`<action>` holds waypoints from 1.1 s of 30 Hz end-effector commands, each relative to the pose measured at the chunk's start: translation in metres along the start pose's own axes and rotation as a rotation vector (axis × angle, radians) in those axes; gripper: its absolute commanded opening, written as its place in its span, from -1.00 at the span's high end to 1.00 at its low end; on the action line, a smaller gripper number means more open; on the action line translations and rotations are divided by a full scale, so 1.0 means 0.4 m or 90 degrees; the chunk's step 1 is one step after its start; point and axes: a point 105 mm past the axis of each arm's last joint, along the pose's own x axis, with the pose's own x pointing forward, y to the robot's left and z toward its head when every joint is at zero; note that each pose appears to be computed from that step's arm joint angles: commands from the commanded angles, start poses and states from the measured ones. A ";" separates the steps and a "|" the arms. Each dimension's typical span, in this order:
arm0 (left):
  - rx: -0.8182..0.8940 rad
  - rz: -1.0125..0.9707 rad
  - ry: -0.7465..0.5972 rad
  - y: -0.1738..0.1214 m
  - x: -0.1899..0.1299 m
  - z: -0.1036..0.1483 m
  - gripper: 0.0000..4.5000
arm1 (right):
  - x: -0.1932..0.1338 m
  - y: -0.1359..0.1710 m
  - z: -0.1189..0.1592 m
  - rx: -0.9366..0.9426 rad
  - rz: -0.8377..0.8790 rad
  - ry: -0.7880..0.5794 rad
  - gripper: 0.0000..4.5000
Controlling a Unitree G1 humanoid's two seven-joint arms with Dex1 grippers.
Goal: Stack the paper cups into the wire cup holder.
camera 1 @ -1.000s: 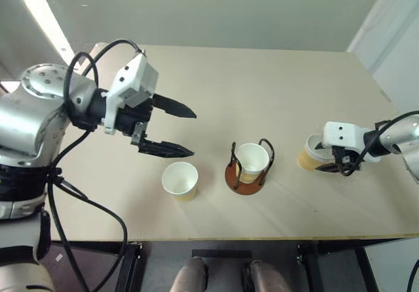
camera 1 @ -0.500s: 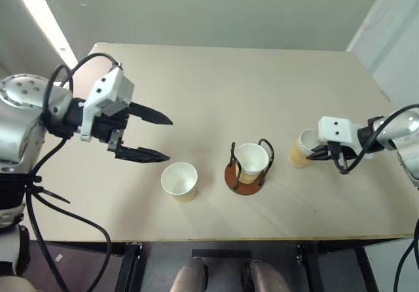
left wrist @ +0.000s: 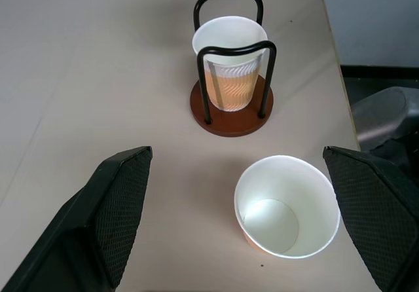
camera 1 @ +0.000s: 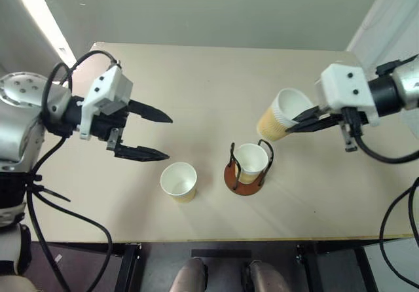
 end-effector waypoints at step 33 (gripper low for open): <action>0.033 -0.042 -0.003 0.008 0.034 0.013 -1.00 | 0.071 -0.012 0.120 -0.081 0.077 -0.053 0.98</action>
